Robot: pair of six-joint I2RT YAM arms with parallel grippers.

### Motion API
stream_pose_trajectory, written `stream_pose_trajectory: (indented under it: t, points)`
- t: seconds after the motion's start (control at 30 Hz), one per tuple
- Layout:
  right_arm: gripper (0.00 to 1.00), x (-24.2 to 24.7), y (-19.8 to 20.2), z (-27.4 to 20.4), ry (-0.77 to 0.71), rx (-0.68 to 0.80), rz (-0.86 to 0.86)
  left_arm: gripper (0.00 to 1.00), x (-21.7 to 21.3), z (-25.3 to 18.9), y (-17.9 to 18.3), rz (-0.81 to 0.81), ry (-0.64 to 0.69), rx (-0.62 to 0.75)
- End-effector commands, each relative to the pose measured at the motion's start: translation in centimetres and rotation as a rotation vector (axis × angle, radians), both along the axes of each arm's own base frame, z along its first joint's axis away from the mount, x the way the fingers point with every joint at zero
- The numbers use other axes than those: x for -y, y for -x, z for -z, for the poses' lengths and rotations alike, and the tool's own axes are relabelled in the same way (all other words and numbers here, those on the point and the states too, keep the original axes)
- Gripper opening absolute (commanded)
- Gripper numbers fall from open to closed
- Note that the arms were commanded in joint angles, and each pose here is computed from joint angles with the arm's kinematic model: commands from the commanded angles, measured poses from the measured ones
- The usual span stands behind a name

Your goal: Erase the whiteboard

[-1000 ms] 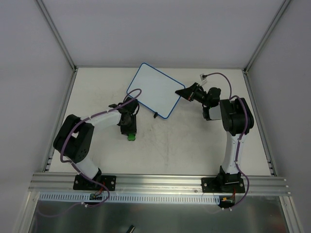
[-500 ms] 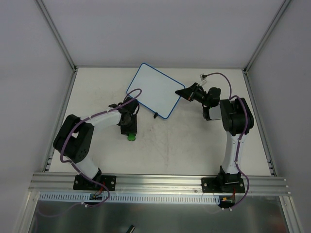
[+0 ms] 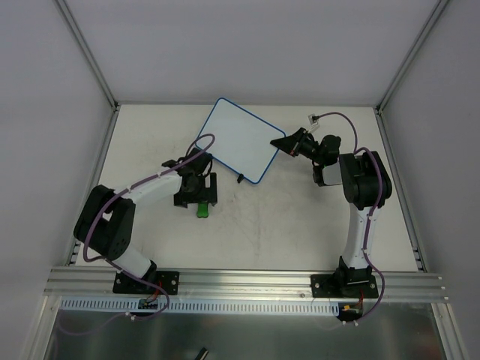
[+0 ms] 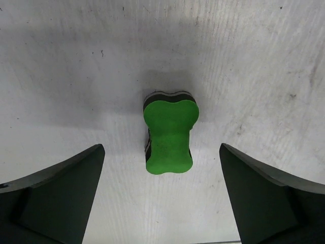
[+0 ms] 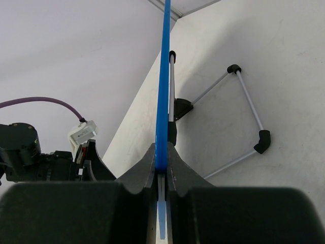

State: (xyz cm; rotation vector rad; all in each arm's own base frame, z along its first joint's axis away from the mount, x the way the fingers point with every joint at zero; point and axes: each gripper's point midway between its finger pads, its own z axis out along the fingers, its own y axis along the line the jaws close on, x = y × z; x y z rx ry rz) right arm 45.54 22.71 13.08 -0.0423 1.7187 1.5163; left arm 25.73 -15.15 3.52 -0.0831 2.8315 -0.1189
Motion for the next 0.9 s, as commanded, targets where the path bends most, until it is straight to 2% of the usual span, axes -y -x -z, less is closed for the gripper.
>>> stream_pose_trajectory:
  t: [0.0,0.13,0.27,0.4,0.5,0.53,0.6,0.87]
  points:
    - [0.00,-1.4,2.4,-3.6,-0.016,0.196,-0.111,0.99,-0.8,-1.6,0.1,0.006,-0.012,0.026]
    - [0.01,-1.4,2.3,-3.6,-0.018,0.195,-0.110,0.99,-1.4,-2.9,-0.1,-0.018,-0.015,0.082]
    - [0.07,-1.5,2.2,-3.4,-0.019,0.189,-0.110,0.99,-2.3,-4.3,0.3,-0.035,-0.020,0.152]
    - [0.11,-1.4,2.0,-3.3,-0.019,0.189,-0.107,0.99,-4.4,-7.4,0.2,-0.104,-0.045,0.315]
    - [0.13,-1.5,1.9,-3.3,-0.019,0.191,-0.107,0.99,-5.2,-10.1,0.7,-0.127,-0.006,0.431]
    - [0.21,-1.5,1.9,-3.2,-0.019,0.188,-0.106,0.99,-5.4,-11.1,1.1,-0.137,0.021,0.471]
    - [0.26,-1.5,1.9,-3.1,-0.018,0.187,-0.106,0.99,-5.4,-12.1,1.4,-0.145,0.058,0.505]
    - [0.32,-1.4,1.8,-3.2,-0.019,0.189,-0.100,0.99,-5.3,-13.4,2.2,-0.134,0.110,0.552]
